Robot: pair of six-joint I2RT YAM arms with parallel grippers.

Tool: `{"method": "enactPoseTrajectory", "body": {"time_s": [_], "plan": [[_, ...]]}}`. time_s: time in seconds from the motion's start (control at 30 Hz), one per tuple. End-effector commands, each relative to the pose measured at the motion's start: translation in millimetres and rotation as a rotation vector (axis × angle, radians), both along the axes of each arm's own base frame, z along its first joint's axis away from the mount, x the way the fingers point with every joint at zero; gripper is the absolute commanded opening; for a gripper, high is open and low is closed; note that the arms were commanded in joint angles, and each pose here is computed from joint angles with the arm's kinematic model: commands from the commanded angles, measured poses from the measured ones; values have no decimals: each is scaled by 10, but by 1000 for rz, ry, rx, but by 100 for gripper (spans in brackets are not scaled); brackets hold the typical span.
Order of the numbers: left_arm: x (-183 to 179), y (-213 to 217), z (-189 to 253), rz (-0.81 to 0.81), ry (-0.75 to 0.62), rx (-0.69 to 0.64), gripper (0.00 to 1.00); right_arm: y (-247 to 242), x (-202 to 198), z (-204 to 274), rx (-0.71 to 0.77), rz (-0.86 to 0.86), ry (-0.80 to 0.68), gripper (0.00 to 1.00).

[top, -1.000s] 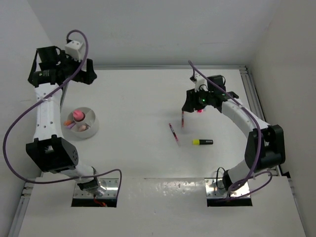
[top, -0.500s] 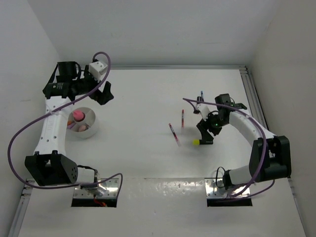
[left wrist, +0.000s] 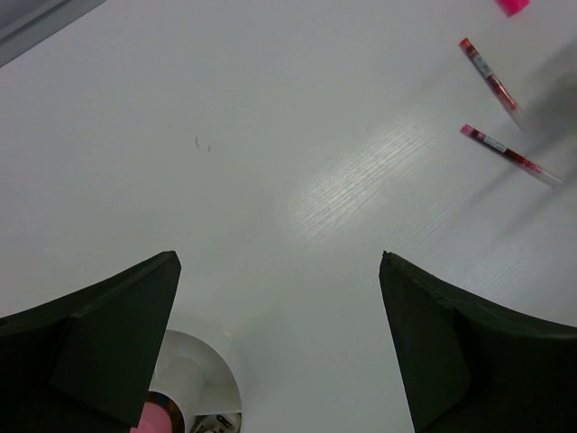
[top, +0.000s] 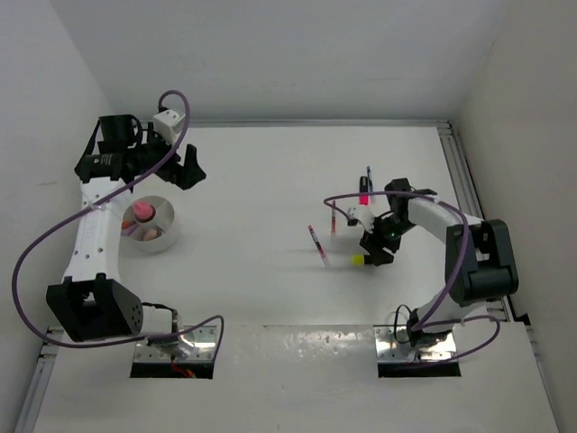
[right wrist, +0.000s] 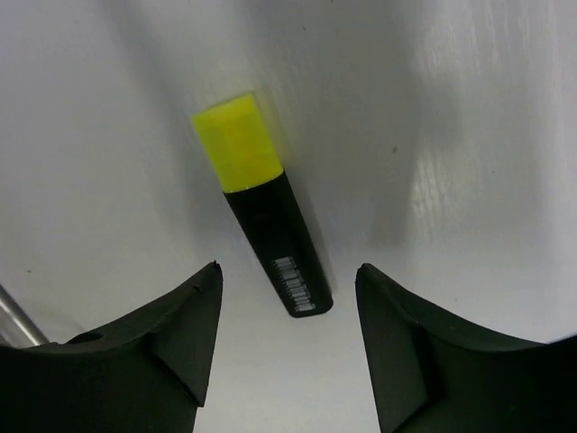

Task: Sort the stationery into containers
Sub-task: Pick up the pen from the center of the board.

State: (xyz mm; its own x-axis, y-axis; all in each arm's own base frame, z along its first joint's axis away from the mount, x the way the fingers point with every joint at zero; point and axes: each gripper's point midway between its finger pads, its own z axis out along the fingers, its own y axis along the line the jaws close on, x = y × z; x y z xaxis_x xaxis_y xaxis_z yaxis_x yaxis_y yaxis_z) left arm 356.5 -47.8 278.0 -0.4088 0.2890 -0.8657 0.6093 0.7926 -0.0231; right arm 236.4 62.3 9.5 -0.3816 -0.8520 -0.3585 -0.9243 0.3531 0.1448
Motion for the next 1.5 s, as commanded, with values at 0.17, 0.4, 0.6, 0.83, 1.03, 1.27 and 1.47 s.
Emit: {"method": "enactPoseTrajectory", "body": {"time_s": [0.17, 0.4, 0.6, 0.83, 1.03, 1.27, 1.47], "plan": [[38, 300, 166, 139, -47, -37, 100, 26, 81, -301, -46, 201, -178, 48], [56, 453, 94, 194, -32, -70, 100, 93, 118, -238, -33, 217, -208, 14], [-16, 128, 224, 51, -36, -207, 95, 903, 691, 993, 360, 65, -212, 0], [-82, -463, 261, -29, 107, -475, 93, 2142, 1132, 1917, 632, -29, -292, 0], [110, -601, 286, 20, 202, -605, 91, 2744, 1392, 2052, 663, -153, -428, 0], [167, -823, 164, 21, 242, -596, 85, 3156, 1485, 2296, 709, -187, -474, 0], [144, -930, 28, 13, 283, -596, 81, 3309, 1422, 2322, 713, -163, -469, 0]]}}
